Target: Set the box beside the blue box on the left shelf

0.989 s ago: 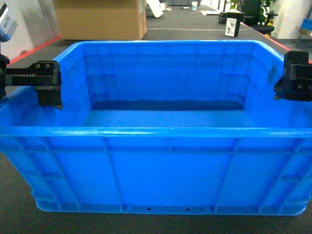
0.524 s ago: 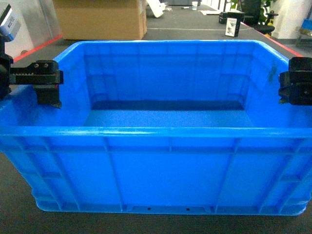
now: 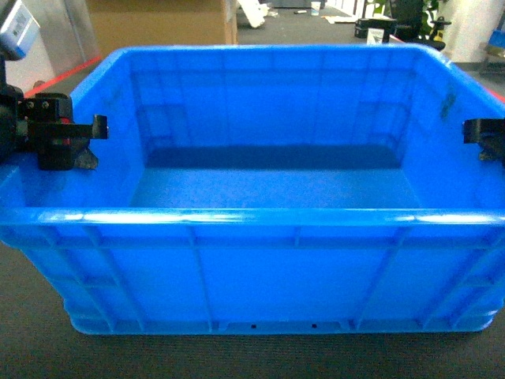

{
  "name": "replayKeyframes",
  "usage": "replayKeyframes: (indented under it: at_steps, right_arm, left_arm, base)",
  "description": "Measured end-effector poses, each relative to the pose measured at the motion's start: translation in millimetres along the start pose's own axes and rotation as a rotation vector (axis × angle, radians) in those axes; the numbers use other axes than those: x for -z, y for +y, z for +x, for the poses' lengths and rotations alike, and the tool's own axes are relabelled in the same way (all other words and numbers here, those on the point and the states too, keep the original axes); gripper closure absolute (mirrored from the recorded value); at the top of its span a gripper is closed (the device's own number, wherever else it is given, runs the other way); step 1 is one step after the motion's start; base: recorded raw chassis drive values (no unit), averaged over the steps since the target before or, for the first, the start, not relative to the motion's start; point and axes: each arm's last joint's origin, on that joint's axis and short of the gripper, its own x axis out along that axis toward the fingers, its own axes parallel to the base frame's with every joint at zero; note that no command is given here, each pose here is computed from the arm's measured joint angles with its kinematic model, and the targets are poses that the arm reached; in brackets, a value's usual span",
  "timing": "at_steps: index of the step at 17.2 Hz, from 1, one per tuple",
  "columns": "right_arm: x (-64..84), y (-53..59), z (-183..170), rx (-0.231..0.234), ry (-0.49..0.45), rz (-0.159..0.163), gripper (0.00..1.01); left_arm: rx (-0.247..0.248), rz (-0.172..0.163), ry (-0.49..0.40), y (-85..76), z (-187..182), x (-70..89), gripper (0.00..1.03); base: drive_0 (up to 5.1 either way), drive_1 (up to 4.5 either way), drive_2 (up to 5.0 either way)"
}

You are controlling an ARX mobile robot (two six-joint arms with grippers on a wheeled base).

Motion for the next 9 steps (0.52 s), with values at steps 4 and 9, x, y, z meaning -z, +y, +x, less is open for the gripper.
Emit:
replayKeyframes:
  at_steps: [4, 9]
  right_arm:
    - [-11.5, 0.2, -53.9, 0.019, -0.232, 0.006, 0.8]
    - [27.1, 4.0, -109.9, 0.028, -0.215, 0.018, 0.8]
  left_arm:
    - [-0.01, 0.009, -0.341, -3.9, -57.6, -8.6, 0.72]
    - [-0.051, 0.055, -0.5, -7.1, -116.7, 37.1, 0.72]
  base:
    - [0.0, 0.0, 0.0]
    - [0.0, 0.0, 0.0]
